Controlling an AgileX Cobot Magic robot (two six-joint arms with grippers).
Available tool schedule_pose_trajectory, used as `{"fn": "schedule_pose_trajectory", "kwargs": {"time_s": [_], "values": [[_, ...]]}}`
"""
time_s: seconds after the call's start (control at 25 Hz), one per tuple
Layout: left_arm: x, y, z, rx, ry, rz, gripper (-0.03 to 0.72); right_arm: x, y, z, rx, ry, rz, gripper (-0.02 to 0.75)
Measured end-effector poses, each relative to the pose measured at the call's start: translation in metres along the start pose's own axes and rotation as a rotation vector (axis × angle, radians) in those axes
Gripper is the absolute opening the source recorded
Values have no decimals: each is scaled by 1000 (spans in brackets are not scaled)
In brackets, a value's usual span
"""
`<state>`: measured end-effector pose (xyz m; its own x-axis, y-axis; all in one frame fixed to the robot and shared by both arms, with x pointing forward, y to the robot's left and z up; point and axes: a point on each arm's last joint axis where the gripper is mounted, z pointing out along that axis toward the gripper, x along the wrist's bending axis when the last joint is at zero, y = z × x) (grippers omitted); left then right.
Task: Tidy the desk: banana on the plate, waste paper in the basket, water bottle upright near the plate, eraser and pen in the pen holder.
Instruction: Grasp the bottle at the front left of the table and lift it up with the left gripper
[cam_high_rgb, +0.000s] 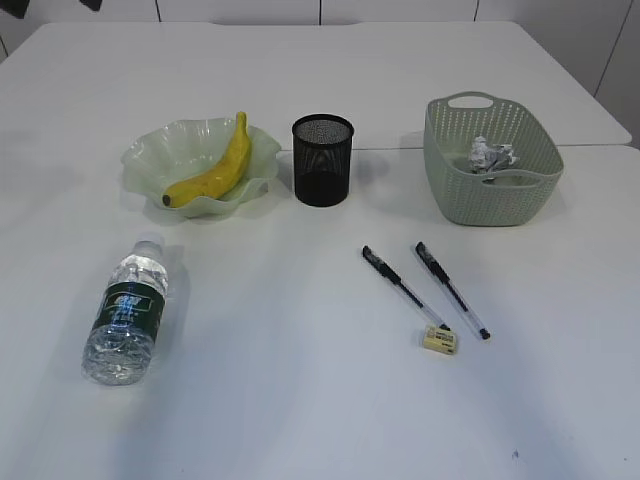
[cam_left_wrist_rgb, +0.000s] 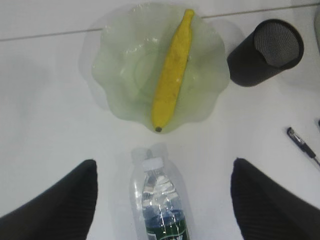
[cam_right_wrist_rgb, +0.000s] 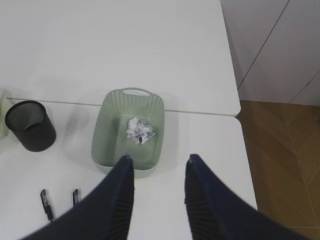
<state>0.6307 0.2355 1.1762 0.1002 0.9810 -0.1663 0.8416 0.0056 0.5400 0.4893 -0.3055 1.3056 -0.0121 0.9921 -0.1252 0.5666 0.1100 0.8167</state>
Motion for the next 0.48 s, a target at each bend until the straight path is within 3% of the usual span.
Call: {"fn": "schedule_pose_trajectory", "kwargs": {"time_s": [0.48], "values": [[5,-28,41,167,-15,-45,593,1,0,0,-1,15,5,261]]}}
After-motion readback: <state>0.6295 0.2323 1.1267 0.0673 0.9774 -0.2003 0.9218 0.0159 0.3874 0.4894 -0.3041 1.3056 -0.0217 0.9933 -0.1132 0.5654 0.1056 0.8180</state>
